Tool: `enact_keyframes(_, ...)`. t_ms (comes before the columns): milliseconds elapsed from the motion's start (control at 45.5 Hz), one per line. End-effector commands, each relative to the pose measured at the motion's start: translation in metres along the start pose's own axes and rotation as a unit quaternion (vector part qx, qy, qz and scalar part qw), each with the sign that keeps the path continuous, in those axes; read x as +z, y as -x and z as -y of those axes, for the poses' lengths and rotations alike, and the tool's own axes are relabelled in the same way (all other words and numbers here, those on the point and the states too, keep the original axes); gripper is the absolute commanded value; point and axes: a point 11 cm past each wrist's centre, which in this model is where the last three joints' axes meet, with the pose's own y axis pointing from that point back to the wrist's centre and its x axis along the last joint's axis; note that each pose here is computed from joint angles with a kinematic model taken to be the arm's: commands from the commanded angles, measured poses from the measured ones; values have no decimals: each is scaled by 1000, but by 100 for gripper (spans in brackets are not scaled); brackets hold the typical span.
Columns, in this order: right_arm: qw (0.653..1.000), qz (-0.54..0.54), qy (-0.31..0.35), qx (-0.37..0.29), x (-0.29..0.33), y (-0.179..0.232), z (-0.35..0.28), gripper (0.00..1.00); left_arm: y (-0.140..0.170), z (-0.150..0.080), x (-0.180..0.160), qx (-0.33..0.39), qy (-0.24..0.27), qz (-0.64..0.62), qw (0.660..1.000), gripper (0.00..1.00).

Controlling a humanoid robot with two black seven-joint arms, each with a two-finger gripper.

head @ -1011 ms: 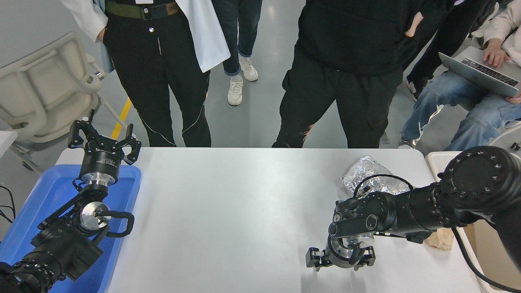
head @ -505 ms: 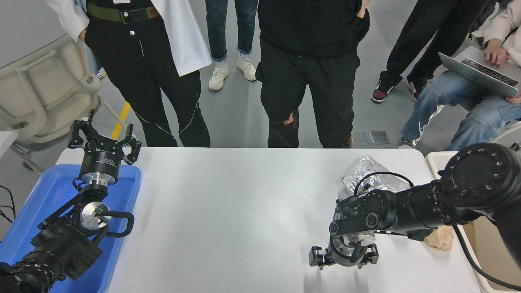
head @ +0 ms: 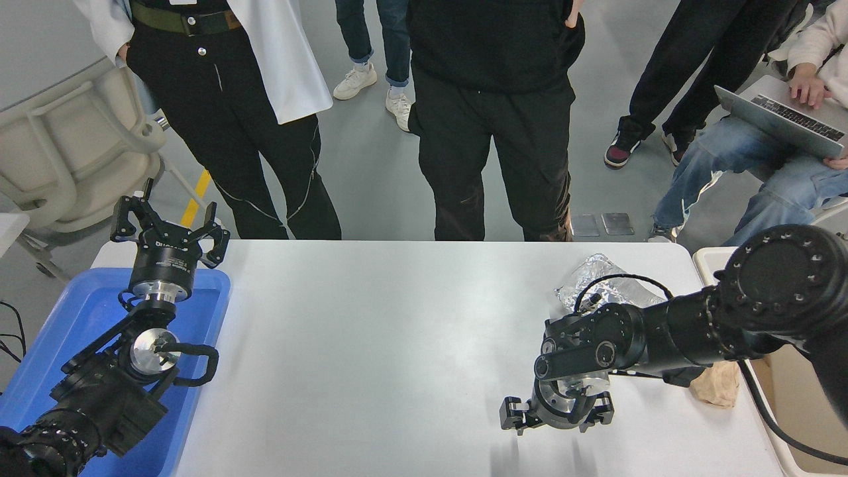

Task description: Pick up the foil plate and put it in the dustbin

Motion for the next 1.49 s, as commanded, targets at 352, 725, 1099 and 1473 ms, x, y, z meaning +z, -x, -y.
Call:
enact_keyframes(352, 998, 39, -42, -33, 40, -26, -83, 100, 0, 0, 0, 0, 0, 0, 1000, 99)
enact_keyframes(725, 996, 33, -79, -27, 86, -56, -249, 100, 1, 0, -1, -1, 0, -1, 1000, 99)
enact_keyframes(1099, 990, 61, -65, 109, 115, -69, -351, 100, 0, 0, 0, 1, 0, 0, 1000, 99)
enact_keyframes(1473, 990, 71, -57, 111, 124, -70, -351, 100, 1, 0, 0, -1, 0, 0, 1000, 99)
